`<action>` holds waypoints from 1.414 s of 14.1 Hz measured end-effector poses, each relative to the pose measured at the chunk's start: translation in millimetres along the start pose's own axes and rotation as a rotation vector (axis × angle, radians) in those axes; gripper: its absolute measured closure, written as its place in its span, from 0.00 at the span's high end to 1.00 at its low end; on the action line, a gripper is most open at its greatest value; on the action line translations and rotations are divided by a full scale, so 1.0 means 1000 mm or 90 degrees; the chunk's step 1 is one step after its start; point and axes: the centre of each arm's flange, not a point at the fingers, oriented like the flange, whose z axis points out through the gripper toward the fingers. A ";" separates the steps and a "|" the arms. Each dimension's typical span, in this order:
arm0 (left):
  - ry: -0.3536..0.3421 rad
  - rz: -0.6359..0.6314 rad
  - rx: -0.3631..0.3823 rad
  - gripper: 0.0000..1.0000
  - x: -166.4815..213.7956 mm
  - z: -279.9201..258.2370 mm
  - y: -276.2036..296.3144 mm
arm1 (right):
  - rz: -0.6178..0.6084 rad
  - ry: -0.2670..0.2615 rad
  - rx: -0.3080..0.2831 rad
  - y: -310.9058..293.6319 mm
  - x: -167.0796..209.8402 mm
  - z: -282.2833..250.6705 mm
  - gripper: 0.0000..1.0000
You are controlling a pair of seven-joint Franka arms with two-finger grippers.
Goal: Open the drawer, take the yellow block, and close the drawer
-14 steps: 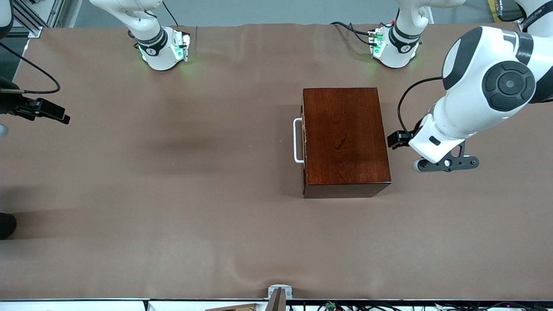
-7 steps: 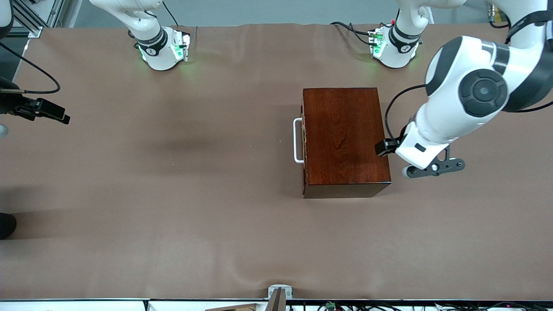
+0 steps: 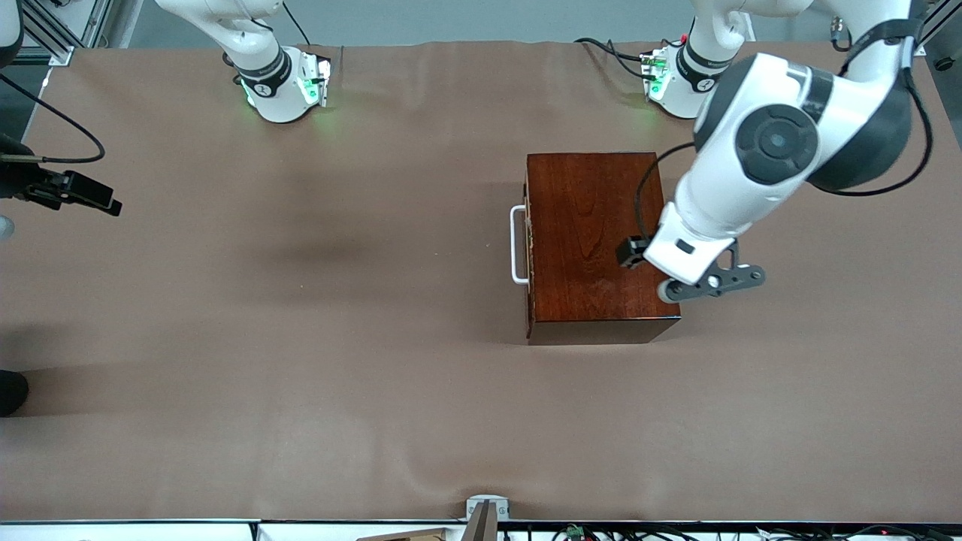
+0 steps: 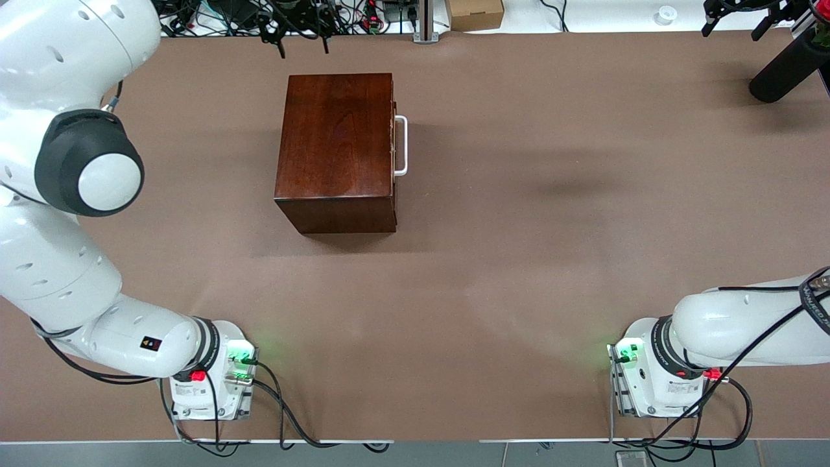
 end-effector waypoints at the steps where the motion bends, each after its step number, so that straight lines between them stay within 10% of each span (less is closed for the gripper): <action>1: 0.003 -0.004 -0.002 1.00 -0.006 0.000 0.010 | 0.000 -0.001 0.000 0.000 0.000 0.000 1.00; 20: 0.105 0.065 0.044 1.00 -0.140 0.089 0.236 | 0.000 -0.002 0.000 0.000 0.000 0.000 1.00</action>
